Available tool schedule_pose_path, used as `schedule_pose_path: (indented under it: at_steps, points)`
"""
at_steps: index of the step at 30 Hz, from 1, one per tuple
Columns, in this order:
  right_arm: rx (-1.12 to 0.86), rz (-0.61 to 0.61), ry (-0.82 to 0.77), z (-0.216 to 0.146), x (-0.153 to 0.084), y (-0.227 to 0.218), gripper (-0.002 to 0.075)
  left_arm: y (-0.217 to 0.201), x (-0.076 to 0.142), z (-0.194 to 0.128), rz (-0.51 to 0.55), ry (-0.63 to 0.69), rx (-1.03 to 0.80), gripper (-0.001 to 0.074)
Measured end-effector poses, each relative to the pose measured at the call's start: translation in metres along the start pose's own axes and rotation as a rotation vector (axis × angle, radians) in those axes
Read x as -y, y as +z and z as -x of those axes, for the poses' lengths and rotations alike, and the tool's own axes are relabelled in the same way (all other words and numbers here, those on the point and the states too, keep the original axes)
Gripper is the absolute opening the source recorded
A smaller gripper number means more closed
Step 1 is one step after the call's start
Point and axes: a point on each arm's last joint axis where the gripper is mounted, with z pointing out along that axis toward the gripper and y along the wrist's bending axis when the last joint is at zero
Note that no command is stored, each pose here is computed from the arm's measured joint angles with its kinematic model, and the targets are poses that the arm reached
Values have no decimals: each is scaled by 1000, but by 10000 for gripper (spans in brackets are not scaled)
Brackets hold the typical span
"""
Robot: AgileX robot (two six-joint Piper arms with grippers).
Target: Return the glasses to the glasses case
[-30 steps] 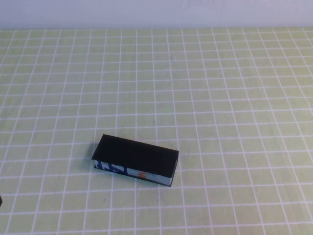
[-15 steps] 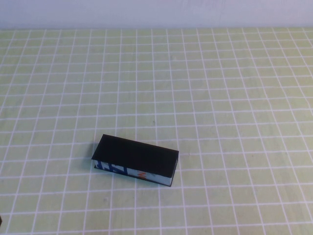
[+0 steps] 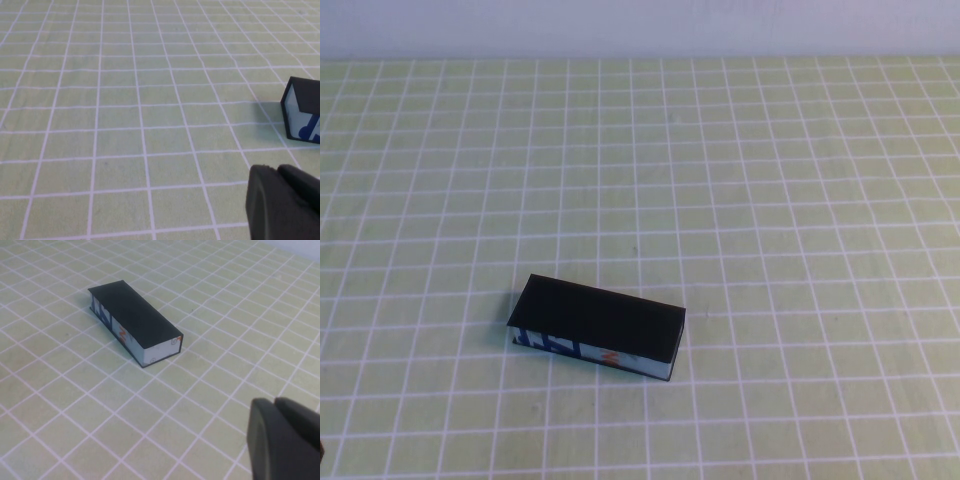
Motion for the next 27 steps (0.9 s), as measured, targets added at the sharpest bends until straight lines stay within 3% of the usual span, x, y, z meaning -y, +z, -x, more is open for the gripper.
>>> schedule_pose_path:
  at_steps: [13,27]
  points:
    - [2,-34,28,0,1,0,-18,0,0,0,0,0,0,-3]
    - [133,-527,162,-16,21,-6,-18,0,0,0,0,0,0,-3]
